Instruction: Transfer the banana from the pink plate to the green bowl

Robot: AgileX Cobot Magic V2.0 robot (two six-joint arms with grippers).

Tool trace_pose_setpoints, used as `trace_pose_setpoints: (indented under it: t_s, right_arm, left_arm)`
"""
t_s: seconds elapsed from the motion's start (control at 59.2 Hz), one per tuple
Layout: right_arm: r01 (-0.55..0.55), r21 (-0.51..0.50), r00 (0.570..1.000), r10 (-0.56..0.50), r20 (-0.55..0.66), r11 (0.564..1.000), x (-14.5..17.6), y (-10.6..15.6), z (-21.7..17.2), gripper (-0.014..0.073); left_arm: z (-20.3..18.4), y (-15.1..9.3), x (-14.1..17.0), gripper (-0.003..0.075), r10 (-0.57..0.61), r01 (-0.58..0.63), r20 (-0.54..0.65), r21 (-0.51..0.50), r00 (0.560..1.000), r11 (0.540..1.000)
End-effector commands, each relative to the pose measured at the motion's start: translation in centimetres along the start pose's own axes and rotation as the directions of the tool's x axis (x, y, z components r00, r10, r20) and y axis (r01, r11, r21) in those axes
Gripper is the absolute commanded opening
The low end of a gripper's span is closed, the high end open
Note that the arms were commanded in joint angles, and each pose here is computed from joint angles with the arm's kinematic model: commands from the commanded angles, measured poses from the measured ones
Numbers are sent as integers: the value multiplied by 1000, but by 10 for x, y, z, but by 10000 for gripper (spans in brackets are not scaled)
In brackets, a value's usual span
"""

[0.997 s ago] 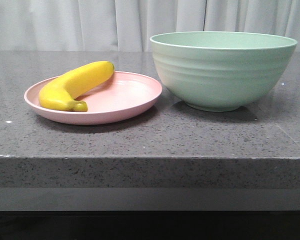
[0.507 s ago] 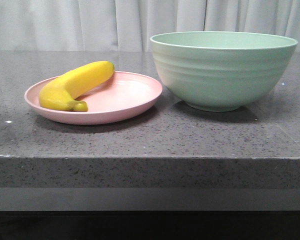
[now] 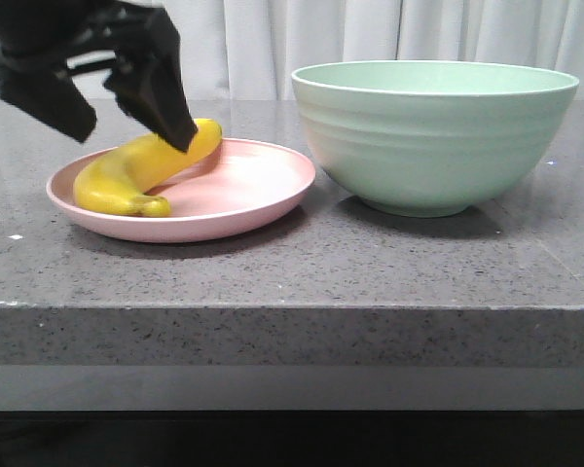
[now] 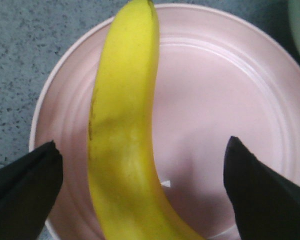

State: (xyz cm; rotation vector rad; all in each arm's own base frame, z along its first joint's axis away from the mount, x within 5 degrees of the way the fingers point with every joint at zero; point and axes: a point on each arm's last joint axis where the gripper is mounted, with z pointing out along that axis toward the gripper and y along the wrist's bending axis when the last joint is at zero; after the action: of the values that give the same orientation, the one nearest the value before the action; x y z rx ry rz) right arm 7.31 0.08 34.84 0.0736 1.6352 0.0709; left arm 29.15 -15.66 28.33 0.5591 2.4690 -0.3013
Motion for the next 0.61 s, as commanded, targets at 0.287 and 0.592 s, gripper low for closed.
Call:
trace_pose_setpoints:
  t_s: [0.287, 0.592]
  right_arm:
    - [9, 3, 995, -9, 96, 1000, -17, 1, -1, 540]
    - [9, 3, 995, -9, 96, 1000, -17, 1, -1, 540]
  left_arm:
    - [7, -3, -12, 603, -9, 8, 49, 10, 999, 1000]
    - [13, -3, -11, 314, -10, 9, 34, 9, 999, 1000]
